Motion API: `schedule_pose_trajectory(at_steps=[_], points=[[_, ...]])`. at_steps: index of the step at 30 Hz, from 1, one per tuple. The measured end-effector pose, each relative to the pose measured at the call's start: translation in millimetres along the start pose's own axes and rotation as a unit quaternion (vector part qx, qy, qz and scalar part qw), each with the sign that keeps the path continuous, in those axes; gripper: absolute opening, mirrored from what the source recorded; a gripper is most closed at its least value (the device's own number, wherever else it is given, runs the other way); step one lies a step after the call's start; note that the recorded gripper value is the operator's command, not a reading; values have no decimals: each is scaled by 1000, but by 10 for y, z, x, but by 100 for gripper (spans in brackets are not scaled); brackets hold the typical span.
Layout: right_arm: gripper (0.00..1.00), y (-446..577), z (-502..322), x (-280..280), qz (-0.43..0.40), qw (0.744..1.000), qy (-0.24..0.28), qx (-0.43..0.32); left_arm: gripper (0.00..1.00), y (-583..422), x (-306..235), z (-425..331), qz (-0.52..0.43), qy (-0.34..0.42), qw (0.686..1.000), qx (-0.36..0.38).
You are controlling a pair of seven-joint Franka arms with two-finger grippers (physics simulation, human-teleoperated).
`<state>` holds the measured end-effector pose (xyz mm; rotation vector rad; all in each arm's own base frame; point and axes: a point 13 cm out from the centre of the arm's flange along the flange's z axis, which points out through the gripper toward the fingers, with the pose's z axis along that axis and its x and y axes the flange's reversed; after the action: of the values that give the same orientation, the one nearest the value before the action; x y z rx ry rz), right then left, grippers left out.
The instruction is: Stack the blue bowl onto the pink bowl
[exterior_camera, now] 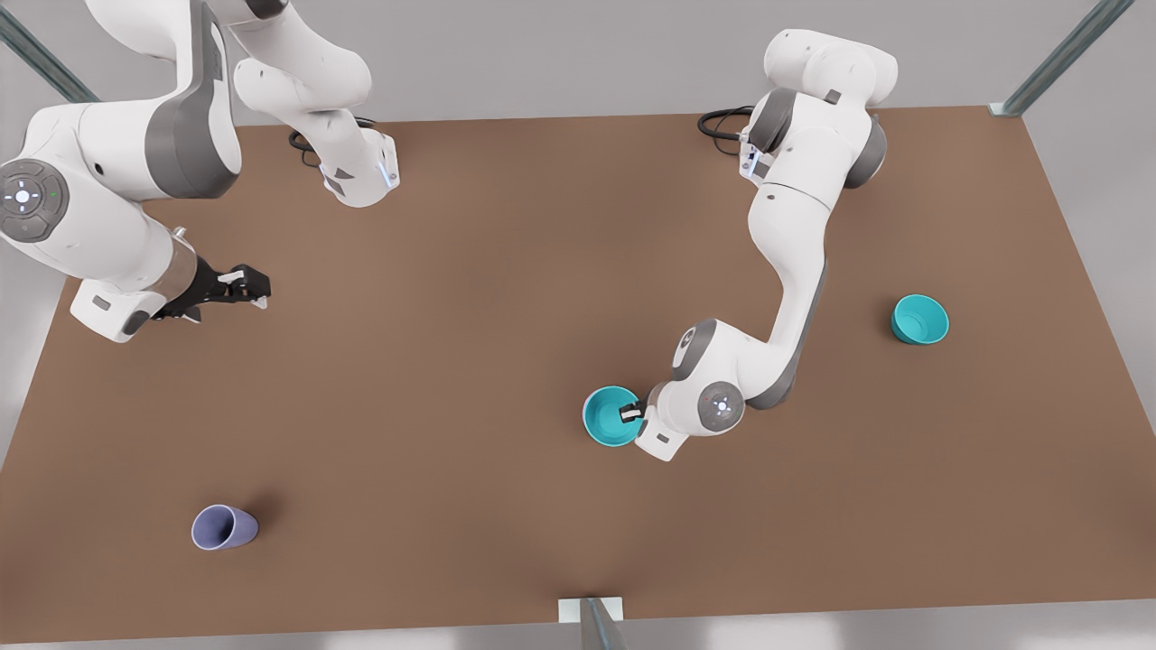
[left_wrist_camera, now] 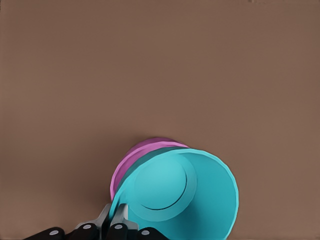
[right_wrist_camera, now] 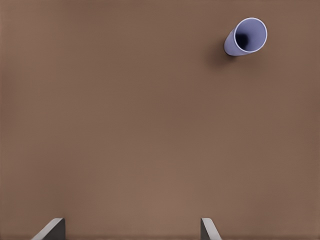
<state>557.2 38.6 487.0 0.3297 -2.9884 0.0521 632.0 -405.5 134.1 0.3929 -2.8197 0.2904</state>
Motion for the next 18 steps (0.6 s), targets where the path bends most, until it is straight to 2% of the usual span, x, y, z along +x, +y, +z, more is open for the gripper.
schedule_pose_trajectory(at_steps=[2, 3, 4, 8, 9, 12, 15, 18], points=[[100, -2, 1, 2, 0, 1000, 0, 0, 21, 6, 6, 9, -6, 1, 1000, -1], [100, -3, 3, 3, 0, 1000, 1, 0, 44, 10, 10, 12, -9, 2, 1000, -2], [100, -5, 6, 4, 0, 1000, 1, 0, 100, 18, 17, 26, -12, 4, 1000, -2], [100, -6, 7, 6, -1, 1000, 1, 0, 100, 125, -8, -73, -27, 14, 1000, 0], [100, -6, 8, 6, -1, 1000, 2, 0, 100, 353, -159, -481, -39, 4, 999, 1], [100, -6, 8, 5, -1, 1000, 2, 0, 100, 1577, -485, -2359, -73, -68, 995, -21], [100, -3, 1, 13, -2, 1000, 1, 0, 100, 2227, -125, -3330, -70, -103, 990, -67], [100, 3, -5, 20, -2, 1000, 0, -1, 100, 2490, 470, -3636, -40, -109, 987, -109]])
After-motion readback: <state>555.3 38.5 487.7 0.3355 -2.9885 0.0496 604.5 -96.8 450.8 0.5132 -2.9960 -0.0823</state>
